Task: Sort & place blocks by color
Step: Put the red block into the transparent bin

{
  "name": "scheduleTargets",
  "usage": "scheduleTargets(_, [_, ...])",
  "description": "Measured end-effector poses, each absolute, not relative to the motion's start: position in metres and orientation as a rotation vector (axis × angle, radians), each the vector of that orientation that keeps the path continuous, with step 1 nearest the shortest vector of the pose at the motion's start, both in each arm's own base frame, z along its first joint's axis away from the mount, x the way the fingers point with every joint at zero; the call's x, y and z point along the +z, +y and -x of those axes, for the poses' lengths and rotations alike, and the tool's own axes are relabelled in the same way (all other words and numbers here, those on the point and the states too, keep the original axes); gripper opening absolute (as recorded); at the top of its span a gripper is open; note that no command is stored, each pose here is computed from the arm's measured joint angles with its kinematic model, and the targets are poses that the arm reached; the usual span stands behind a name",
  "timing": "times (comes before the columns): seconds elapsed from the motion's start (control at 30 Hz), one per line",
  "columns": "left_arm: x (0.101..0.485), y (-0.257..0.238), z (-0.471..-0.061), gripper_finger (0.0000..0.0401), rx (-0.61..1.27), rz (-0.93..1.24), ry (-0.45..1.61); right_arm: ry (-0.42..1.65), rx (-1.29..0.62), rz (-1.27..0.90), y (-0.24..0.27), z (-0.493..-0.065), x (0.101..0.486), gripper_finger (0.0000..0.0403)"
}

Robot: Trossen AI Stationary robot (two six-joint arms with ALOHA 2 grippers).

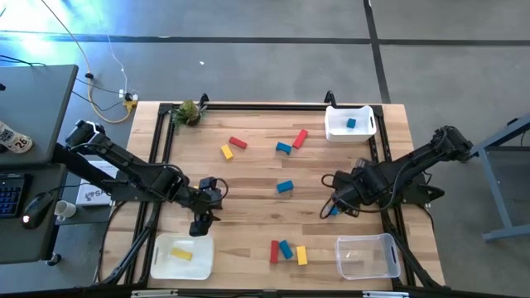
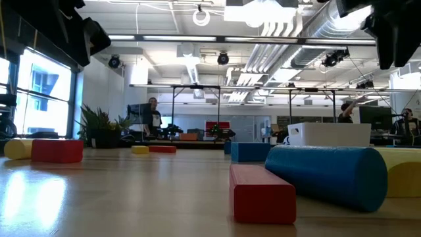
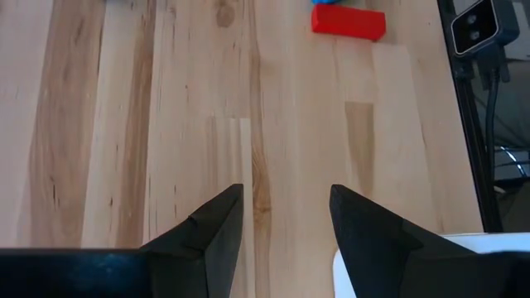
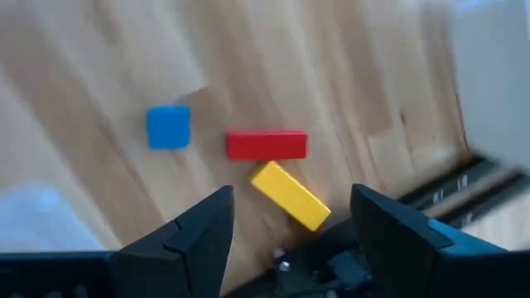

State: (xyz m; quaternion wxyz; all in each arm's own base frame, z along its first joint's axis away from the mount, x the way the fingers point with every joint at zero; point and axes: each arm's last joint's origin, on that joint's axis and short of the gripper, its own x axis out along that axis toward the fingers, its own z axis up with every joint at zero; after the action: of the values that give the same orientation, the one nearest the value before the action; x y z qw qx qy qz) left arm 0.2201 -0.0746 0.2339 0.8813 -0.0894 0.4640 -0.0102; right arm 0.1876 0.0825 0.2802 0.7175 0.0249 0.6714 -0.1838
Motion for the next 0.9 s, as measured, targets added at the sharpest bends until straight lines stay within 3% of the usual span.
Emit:
scheduleTargets(0.33, [0.234,-0.075,-0.22,0.0168,-0.019,0.2,0.968,1.573,-0.092,0.237,0.087,-0.194,0.274,0.0229])
scheduleTargets(0.67, [0.234,-0.075,-0.22,0.0168,-0.019,0.194,0.967,1.759,0.244,0.611,0.1,-0.22,0.234,0.0229])
scheduleTargets(0.9, [0.234,-0.075,-0.22,0.0168,-0.02,0.192,0.967,1.875,0.324,0.709,0.106,-0.234,0.204,0.0229])
